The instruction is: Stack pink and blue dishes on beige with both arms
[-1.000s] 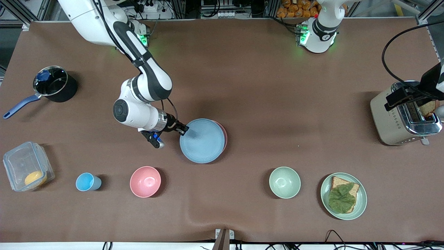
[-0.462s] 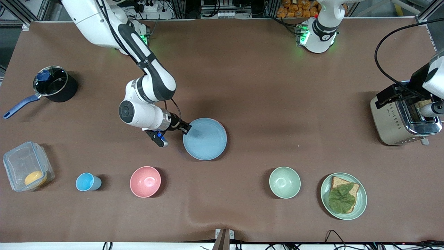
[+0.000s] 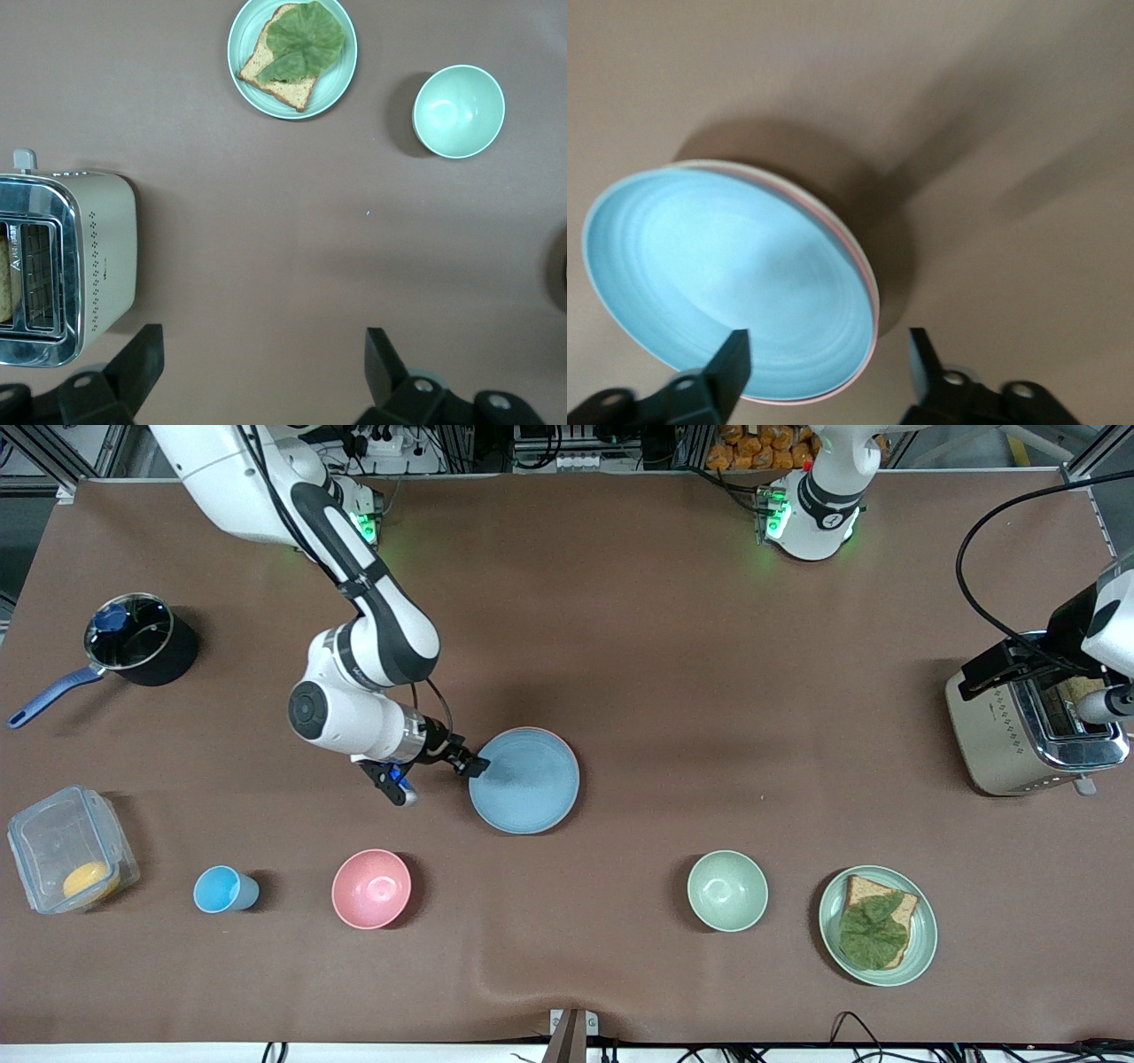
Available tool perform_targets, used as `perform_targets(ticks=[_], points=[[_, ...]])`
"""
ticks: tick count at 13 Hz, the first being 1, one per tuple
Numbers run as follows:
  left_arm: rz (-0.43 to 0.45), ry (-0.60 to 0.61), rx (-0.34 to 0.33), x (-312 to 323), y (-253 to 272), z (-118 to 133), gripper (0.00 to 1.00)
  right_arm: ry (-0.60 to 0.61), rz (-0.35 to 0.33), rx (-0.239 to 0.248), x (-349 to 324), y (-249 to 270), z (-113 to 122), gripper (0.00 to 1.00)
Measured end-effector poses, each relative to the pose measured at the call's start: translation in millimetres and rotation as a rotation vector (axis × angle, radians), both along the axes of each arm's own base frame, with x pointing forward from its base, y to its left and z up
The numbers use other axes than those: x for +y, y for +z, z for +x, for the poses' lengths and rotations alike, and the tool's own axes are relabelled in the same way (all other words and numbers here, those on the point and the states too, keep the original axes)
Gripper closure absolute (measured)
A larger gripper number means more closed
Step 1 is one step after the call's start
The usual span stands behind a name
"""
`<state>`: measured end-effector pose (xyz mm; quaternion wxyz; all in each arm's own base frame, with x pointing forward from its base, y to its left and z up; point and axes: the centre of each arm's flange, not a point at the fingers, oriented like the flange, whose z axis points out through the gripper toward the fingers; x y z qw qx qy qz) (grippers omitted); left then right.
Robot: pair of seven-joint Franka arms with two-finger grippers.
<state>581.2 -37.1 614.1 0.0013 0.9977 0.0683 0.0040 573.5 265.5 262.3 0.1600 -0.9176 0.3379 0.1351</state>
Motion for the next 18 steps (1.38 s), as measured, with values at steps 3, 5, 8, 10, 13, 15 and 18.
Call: perform_targets(ticks=[3, 5, 8, 10, 13, 15, 18], points=[[0.0, 0.001, 0.0, -1.3, 0.0, -0.2, 0.0, 0.147, -0.073, 0.038, -73.0, 45.2, 21.0, 0.0], [0.0, -0.001, 0.001, -3.8, -0.1, -0.3, 0.0, 0.259, -0.073, 0.032, -137.6, 64.2, 32.2, 0.0], [0.0, -0.002, 0.001, -4.6, -0.3, -0.4, 0.0, 0.371, -0.036, -0.008, -222.1, 88.0, 35.1, 0.0], [0.0, -0.001, 0.001, -4.2, -0.3, -0.4, 0.0, 0.441, -0.085, -0.034, -251.9, 118.2, 29.5, 0.0], [0.0, -0.001, 0.001, -3.8, -0.3, -0.4, 0.0, 0.582, -0.217, -0.083, -240.2, 182.2, 13.6, 0.0], [0.0, -0.001, 0.001, -4.1, -0.3, -0.4, 0.0, 0.697, -0.265, -0.132, -227.1, 222.5, -0.2, 0.0], [0.0, -0.003, 0.001, -5.2, -0.3, -0.5, 0.0, 0.843, -0.287, -0.162, -229.8, 278.3, -15.6, 0.0]])
